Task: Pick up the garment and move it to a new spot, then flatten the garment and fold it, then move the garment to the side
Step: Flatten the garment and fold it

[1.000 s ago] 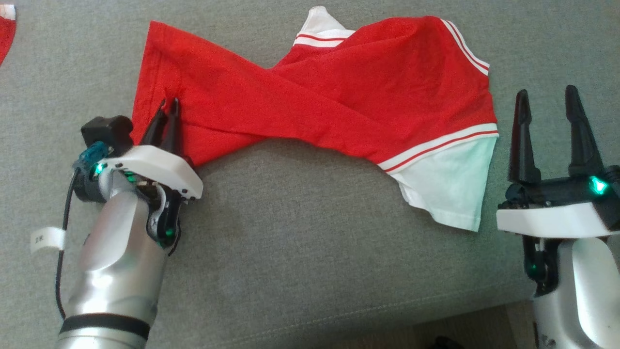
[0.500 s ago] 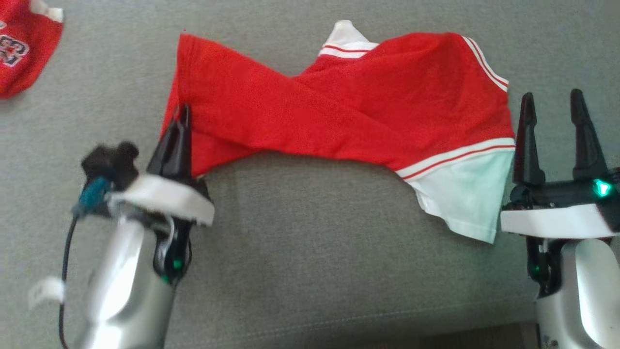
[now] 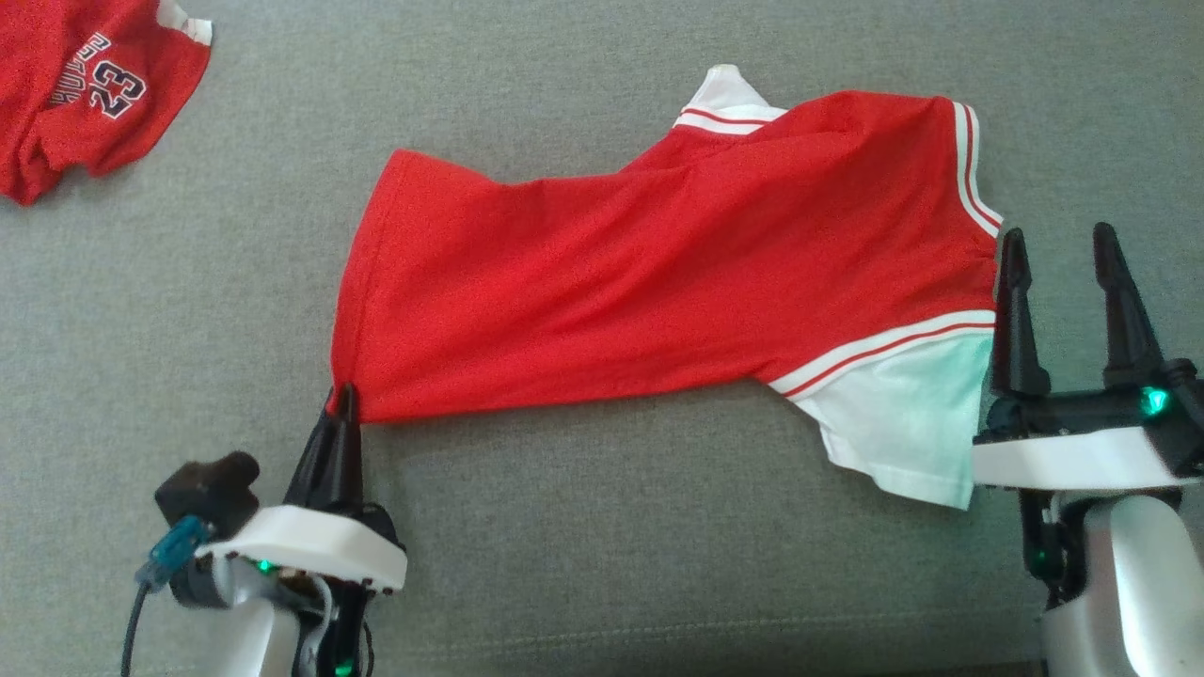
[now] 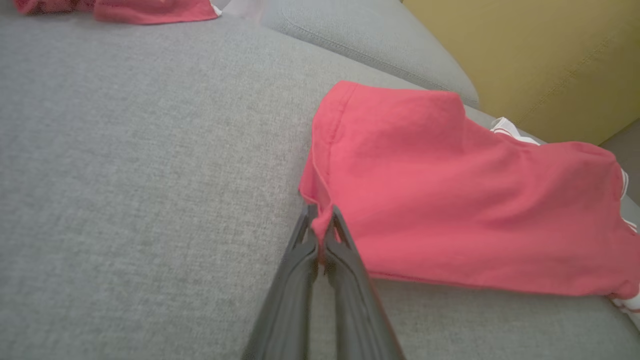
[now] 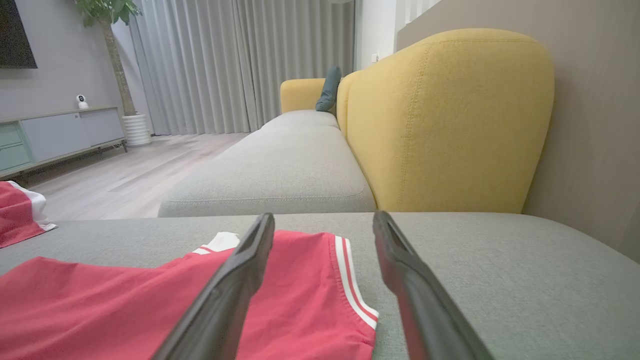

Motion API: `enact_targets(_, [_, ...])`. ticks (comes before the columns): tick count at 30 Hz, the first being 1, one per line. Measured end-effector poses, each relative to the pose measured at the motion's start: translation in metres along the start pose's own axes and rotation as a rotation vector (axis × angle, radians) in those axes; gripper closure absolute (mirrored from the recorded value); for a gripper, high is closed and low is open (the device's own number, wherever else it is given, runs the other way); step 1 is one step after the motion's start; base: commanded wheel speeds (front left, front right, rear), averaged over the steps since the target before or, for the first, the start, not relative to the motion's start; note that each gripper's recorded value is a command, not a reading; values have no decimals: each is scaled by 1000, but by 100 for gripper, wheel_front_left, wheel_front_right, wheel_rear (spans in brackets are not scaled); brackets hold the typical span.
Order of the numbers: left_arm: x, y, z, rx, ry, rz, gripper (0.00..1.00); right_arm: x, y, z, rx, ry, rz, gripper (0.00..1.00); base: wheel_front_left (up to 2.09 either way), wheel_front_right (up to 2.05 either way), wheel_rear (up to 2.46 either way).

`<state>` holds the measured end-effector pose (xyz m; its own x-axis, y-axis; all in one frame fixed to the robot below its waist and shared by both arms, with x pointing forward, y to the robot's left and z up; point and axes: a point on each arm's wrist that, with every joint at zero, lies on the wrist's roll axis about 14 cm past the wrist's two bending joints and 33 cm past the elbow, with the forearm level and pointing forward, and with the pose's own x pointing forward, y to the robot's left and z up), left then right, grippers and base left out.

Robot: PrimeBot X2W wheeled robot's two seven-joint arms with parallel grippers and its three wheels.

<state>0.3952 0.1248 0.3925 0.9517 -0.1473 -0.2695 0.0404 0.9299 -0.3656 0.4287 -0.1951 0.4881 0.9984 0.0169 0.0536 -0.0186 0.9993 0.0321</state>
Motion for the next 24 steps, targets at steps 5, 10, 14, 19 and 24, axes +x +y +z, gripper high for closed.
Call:
enact_targets(5, [-2,4,-5,-7,11,18,0,-3,-15,5,-3,-10,-43,0,0,0,0])
enact_targets(10, [-1,-2,18,17,-67,0,0,-7,-19,17,-7,-42,-55,0,0,0,0])
enact_targets(14, [-3,-18,51,55,-168,-50,0,-11,-16,31,-7,-75,-47,0,0,0,0])
enact_targets(19, [-14,-36,80,96,-262,-96,0,-17,-1,47,3,-116,-6,0,0,0,0])
enact_targets(24, [-33,-39,83,116,-285,-98,0,-35,10,43,22,-98,22,0,0,0,0])
